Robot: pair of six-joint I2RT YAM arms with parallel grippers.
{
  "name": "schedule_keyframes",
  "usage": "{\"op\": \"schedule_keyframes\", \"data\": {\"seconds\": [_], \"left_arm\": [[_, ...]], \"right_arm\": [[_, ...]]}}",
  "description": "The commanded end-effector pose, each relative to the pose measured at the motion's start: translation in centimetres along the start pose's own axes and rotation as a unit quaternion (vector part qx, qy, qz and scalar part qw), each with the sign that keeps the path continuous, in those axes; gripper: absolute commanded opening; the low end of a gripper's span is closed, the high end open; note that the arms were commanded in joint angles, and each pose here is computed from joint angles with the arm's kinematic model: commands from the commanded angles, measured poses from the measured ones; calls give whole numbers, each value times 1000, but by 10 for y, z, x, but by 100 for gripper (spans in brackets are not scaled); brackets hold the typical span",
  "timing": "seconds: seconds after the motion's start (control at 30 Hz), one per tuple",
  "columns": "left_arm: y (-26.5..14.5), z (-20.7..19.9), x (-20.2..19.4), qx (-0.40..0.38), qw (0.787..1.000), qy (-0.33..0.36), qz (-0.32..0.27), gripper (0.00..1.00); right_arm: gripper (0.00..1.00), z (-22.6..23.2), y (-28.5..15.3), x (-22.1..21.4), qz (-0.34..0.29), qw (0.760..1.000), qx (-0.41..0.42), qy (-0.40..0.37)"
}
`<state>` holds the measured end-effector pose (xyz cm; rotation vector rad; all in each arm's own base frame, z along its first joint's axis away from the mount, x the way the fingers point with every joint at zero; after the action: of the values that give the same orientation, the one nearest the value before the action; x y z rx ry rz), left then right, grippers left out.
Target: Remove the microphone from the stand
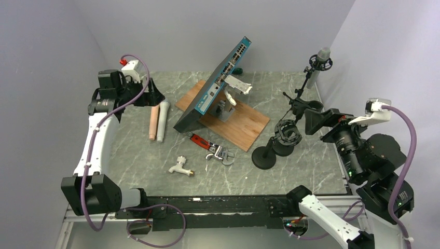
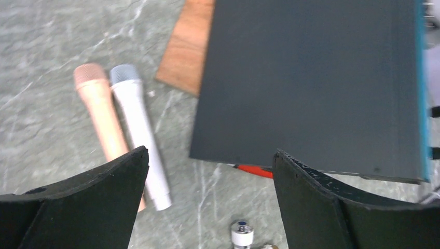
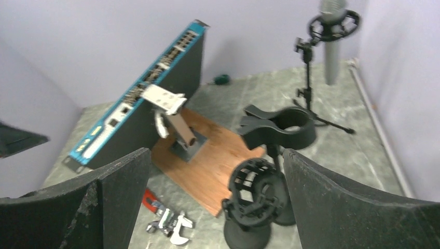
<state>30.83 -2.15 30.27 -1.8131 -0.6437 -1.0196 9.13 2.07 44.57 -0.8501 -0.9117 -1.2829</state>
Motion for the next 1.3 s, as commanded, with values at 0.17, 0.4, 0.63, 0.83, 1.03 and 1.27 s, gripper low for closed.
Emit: {"op": "schedule_keyframes", "data": {"seconds": [0.17, 0.4, 0.63, 0.83, 1.03, 1.27], "left_arm": [[-9, -42, 14, -77, 995, 40, -45, 94], [-13, -43, 15, -71, 995, 45, -51, 94], [-12, -44, 15, -80, 994, 42, -53, 94], [-12, -47, 15, -94, 993, 39, -56, 93], [-11, -47, 15, -98, 993, 37, -54, 93], [-12, -48, 15, -102, 992, 37, -57, 93]], "right_arm": [[95, -24, 22, -33, 112, 976, -174, -62], [86, -22, 55, -43, 90, 972, -207, -72], [72, -20, 92, -35, 69, 955, -259, -123], [48, -29, 117, -29, 92, 959, -242, -112], [45, -38, 128, -33, 122, 957, -237, -113], [54, -30, 130, -33, 121, 969, -189, -104]]}}
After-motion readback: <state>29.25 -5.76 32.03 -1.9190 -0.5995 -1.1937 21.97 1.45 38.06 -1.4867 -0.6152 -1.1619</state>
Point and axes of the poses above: each gripper's point midway between its finger pads, its own y axis out along the fingers, its own z axis along the line the jaws close on, x = y × z, the point moved 8 cm from there along -y, back along the fingers, and after that the axes turned 7 degrees about y, right-handed, at the moved point
